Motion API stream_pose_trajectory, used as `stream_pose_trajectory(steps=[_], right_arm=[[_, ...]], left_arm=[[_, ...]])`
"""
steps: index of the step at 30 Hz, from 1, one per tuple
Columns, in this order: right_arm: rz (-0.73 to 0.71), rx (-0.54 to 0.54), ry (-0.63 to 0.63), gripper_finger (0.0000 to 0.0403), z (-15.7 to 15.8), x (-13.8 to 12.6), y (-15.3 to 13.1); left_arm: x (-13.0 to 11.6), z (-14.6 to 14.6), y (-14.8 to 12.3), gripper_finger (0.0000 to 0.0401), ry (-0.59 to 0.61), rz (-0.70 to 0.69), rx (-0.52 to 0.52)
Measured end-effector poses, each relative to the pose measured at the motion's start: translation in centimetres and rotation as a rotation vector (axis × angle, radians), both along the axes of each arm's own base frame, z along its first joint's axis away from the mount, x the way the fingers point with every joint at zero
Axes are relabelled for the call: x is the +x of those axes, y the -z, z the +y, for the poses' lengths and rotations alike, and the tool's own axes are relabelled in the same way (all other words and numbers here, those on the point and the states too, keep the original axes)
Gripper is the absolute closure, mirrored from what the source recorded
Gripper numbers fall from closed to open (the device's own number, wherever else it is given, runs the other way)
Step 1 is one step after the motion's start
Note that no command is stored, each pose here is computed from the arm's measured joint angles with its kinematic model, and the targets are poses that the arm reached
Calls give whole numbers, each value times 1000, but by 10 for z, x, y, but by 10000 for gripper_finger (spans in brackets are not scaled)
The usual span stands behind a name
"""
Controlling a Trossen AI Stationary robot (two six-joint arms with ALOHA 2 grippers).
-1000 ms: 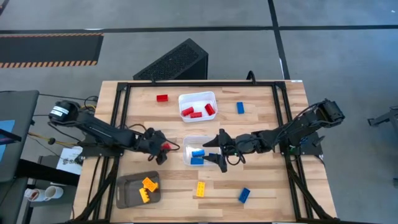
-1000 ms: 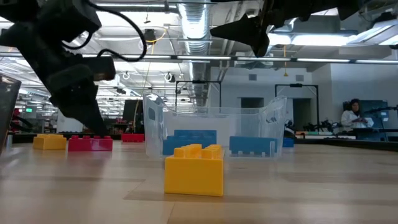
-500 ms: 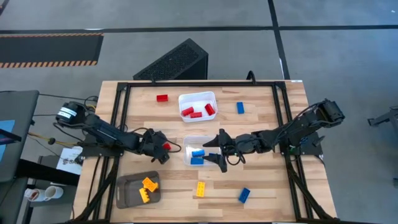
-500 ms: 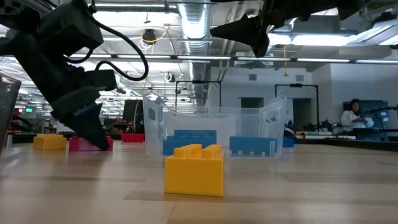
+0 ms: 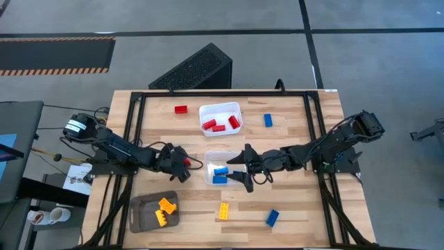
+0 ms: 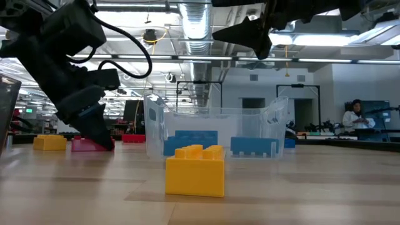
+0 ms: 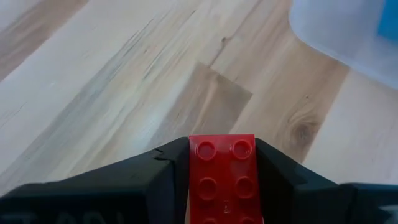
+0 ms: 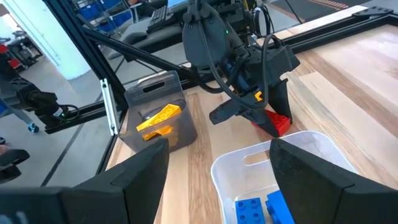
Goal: Sort & place blocks by color
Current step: Put the red game piece into the white bin
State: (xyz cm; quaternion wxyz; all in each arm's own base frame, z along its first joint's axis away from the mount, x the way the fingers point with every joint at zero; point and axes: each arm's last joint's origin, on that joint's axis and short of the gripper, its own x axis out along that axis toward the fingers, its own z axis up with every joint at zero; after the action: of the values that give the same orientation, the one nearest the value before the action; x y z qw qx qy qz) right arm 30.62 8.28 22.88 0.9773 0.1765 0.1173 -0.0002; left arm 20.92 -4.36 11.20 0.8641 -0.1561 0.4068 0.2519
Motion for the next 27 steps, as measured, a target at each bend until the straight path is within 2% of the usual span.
stream_pose_trajectory(steps=[9, 14, 17, 20, 27], right_arm=[[7, -16, 20, 101, -1, 0, 1], [25, -24, 25, 101, -1, -1, 3], [26, -25, 29, 101, -1, -1, 3], [26, -26, 30, 101, -1, -1, 3], [25, -29, 38, 101, -4, 0, 3]], left_arm=[[11, -3, -7, 296, 88, -103, 29], [19, -5, -15, 271, 147, -199, 61], [24, -3, -20, 277, 180, -250, 57], [26, 2, -25, 294, 185, -279, 62], [26, 24, -55, 294, 163, -412, 129]])
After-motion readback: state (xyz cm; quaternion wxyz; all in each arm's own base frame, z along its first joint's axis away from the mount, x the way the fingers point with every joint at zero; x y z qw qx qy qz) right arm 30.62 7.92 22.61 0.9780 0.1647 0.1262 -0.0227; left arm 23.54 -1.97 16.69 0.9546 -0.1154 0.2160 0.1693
